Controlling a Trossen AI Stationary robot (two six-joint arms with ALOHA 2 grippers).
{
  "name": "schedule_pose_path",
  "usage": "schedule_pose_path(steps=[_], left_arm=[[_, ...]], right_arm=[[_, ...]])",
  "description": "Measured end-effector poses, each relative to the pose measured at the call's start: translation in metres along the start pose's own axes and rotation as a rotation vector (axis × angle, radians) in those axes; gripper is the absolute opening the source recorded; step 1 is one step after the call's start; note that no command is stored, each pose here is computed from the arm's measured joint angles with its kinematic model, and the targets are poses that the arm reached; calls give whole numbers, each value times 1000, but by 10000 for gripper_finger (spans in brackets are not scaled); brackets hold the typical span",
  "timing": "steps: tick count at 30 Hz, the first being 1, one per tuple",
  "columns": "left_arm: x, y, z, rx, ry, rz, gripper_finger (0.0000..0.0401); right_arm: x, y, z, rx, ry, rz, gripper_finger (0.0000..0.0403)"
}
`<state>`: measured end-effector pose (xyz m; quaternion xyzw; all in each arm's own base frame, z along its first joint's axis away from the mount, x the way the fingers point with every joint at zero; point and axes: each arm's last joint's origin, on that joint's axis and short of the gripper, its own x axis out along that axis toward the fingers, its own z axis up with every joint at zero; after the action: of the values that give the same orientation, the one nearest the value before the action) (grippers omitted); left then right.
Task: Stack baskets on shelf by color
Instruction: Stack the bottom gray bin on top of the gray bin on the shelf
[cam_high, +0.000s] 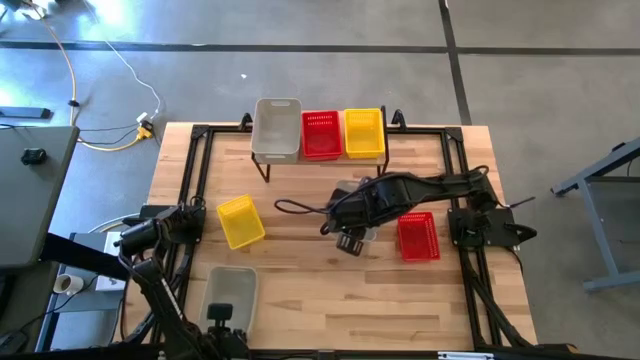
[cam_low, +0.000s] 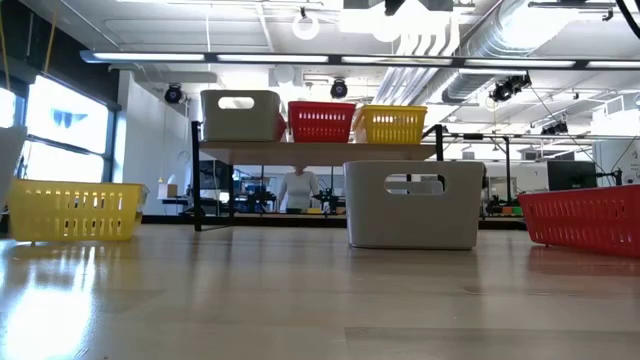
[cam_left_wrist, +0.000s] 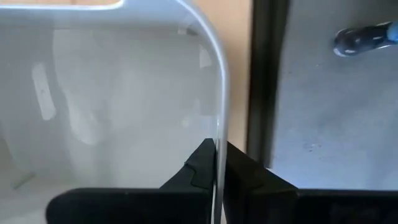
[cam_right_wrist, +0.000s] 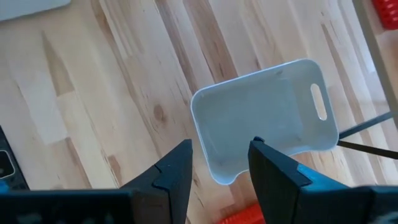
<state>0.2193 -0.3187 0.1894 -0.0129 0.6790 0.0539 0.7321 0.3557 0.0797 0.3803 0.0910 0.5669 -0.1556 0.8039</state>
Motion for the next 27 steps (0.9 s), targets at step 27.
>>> schedule_pose_path(steps=[27], left_arm=[[-131,52,74,-6,-148,-1,0]], right_arm=[[-48,-26,-13,-17,-163,-40,142]])
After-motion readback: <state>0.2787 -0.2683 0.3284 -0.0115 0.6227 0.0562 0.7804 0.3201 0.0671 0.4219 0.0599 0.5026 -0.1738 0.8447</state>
